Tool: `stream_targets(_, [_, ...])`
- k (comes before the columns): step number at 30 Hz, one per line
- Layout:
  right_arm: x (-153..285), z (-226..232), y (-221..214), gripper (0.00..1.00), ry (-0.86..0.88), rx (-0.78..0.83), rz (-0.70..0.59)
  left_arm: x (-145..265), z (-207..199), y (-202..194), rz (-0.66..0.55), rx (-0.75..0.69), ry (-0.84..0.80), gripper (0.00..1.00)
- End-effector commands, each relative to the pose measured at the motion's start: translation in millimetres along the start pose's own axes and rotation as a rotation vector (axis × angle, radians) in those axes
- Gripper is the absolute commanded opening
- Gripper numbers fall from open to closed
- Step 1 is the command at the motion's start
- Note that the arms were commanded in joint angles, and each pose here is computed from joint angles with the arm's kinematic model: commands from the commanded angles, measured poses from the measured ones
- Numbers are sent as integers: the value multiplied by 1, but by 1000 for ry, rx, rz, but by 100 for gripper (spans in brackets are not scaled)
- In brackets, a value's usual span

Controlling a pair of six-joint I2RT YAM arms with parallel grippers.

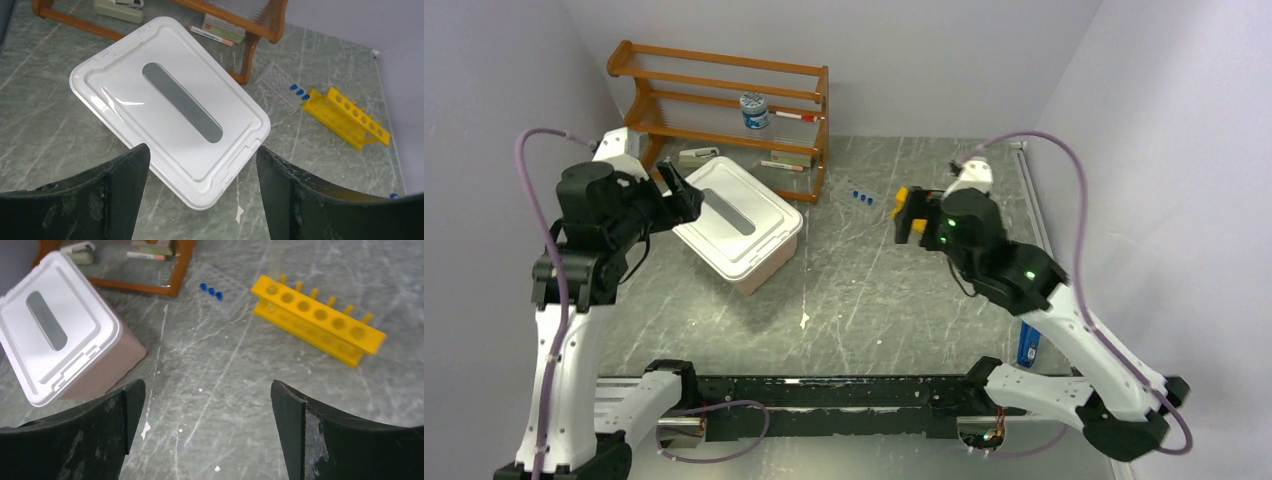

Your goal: Organize the chemistry lab equipment

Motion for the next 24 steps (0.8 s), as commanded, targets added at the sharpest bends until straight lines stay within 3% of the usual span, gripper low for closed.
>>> stream_targets(1, [52, -39, 25, 100, -142, -63, -78, 45, -9, 1, -62, 47, -35, 82])
stream_targets(6, [89, -54, 50, 100, -181, -57, -128, 87, -1, -5, -54, 39, 43, 82])
stream_targets(11, [104, -48, 58, 100, -38, -9, -147, 118, 6, -8, -68, 17, 105, 86])
stream_targets(24, [110, -46, 60, 100, 8, -3, -153, 149, 15, -25, -77, -9, 170, 94])
Point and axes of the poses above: each gripper's point midway between its finger pads, its own x axis back along the fingers, its own z axis along the line the jaws close on, y = z × x, the point moved 5 cm from there along x, back along the fingers, and after that the axes turned 14 degrees about -x, right-handed, at the moved point
